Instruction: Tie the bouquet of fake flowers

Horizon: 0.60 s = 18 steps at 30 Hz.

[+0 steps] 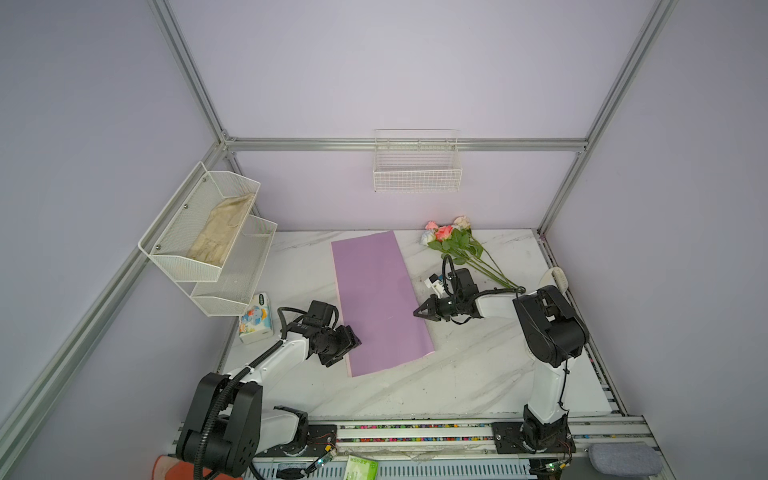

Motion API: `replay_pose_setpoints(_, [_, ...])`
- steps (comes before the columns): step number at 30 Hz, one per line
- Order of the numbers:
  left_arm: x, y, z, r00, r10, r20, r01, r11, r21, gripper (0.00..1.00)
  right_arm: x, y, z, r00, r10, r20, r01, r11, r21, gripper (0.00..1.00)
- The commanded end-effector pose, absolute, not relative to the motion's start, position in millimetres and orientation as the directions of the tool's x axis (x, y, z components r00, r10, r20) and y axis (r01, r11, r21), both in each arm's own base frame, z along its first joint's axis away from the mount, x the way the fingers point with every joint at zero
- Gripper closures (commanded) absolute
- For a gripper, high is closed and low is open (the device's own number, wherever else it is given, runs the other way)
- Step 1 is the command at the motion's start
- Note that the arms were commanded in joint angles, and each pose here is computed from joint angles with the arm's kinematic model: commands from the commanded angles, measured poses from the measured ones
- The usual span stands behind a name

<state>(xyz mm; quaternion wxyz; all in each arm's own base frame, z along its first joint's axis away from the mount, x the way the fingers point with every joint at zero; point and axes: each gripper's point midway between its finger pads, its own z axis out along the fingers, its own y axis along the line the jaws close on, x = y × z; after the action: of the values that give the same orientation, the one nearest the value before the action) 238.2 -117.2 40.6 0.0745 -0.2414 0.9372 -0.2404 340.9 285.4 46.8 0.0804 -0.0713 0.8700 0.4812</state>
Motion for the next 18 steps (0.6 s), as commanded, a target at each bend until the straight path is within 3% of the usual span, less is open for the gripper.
replay_pose_setpoints(1, [236.1,-124.4,41.6,-0.873,-0.487,0.001,-0.409,0.732,-0.545,0.27,333.7,284.5,48.6,-0.977,-0.094,-0.19,-0.212,0.495,0.843,0.97])
replay_pose_setpoints(18, [219.2,-134.3,12.0,-0.866,-0.484,0.123,-0.463,0.683,-0.565,0.32,337.4,277.0,24.9,-0.988,-0.073,-0.136,-0.154,0.52,0.84,0.97])
